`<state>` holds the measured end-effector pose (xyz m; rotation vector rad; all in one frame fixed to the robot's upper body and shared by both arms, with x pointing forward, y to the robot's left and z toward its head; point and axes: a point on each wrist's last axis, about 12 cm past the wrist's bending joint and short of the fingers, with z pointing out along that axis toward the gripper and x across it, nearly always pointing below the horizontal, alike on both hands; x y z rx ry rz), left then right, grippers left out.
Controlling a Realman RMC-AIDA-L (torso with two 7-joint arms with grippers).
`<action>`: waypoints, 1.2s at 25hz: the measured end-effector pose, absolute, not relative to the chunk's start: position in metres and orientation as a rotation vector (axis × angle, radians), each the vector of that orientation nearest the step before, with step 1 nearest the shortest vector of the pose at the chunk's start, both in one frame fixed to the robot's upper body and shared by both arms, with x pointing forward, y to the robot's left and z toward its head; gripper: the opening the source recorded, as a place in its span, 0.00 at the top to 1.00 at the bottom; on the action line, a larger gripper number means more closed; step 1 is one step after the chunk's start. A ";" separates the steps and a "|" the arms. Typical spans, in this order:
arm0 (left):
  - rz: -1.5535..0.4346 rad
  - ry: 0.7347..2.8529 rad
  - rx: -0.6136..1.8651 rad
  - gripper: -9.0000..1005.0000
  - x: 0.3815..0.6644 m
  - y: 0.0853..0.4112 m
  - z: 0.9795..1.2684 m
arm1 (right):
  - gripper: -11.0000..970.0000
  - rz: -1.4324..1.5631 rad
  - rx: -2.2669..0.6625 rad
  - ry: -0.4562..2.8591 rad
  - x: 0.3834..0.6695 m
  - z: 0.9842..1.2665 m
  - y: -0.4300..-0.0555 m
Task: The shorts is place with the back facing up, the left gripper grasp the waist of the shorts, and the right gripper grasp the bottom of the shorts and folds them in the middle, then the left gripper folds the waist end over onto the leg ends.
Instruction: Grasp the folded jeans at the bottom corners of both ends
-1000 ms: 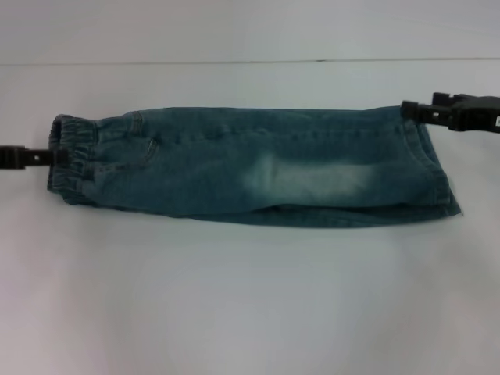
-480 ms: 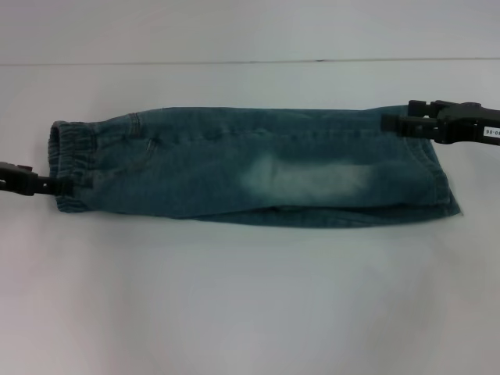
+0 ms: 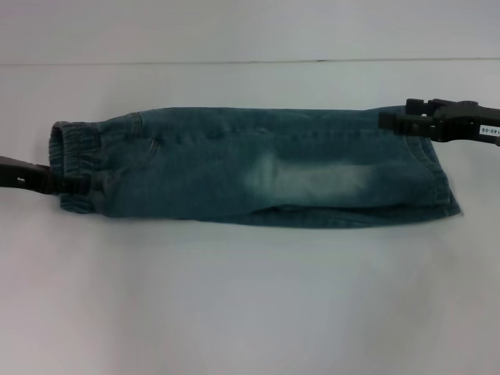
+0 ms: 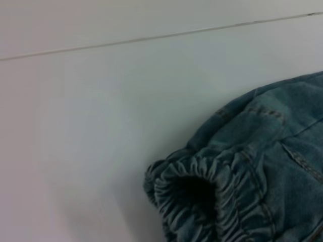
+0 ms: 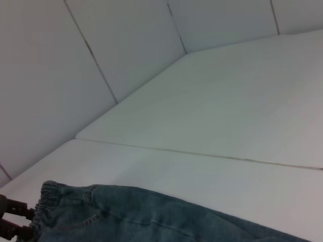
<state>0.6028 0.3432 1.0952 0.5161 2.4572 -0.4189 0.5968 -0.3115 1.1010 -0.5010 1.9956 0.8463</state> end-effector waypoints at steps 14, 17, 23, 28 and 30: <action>-0.414 2.464 0.562 0.26 0.605 0.337 1.095 | 0.08 0.825 -0.486 2.006 0.595 1.097 -0.315; -0.411 2.462 0.562 0.37 0.605 0.337 1.095 | 0.08 0.827 -0.487 2.006 0.595 1.096 -0.314; -0.414 2.460 0.568 0.62 0.607 0.335 1.096 | 0.08 0.837 -0.527 2.002 0.595 1.096 -0.307; -0.421 2.457 0.566 0.79 0.607 0.334 1.096 | 0.08 0.871 -0.634 2.009 0.592 1.097 -0.296; -0.423 2.456 0.566 0.81 0.607 0.333 1.095 | 0.08 0.896 -0.682 2.006 0.591 1.098 -0.291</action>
